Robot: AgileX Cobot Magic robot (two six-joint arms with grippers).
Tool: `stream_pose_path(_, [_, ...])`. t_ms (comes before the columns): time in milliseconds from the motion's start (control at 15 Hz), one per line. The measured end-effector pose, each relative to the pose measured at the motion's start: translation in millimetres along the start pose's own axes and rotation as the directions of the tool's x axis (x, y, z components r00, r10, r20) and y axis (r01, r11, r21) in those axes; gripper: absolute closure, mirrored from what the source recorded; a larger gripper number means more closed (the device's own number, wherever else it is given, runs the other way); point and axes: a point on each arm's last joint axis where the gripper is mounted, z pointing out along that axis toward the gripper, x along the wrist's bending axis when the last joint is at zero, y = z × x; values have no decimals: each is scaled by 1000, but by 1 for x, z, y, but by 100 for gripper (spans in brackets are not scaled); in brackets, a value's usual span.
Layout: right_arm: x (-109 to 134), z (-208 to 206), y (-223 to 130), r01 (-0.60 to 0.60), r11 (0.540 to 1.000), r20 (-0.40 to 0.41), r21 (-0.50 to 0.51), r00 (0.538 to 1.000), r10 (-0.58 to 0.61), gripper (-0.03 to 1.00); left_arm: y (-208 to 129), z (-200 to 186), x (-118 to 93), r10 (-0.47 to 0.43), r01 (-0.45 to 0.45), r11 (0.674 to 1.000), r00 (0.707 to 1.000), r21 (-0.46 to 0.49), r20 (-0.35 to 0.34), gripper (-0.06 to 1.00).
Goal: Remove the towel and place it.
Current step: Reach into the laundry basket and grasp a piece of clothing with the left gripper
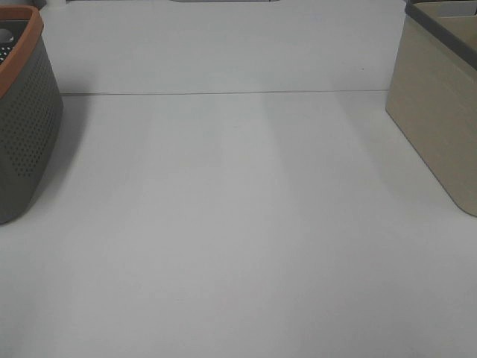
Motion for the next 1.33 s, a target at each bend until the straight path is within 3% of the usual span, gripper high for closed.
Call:
stream_pose_path(867, [0, 0, 0, 0, 1000, 0, 0, 1000, 0, 30, 9, -9, -1, 3, -3, 998, 1000, -57, 1, 13])
stream_pose_path(1333, [0, 0, 0, 0, 1000, 0, 0, 1000, 0, 30, 61, 0, -1, -4, 4, 1000, 1000, 28, -2, 13])
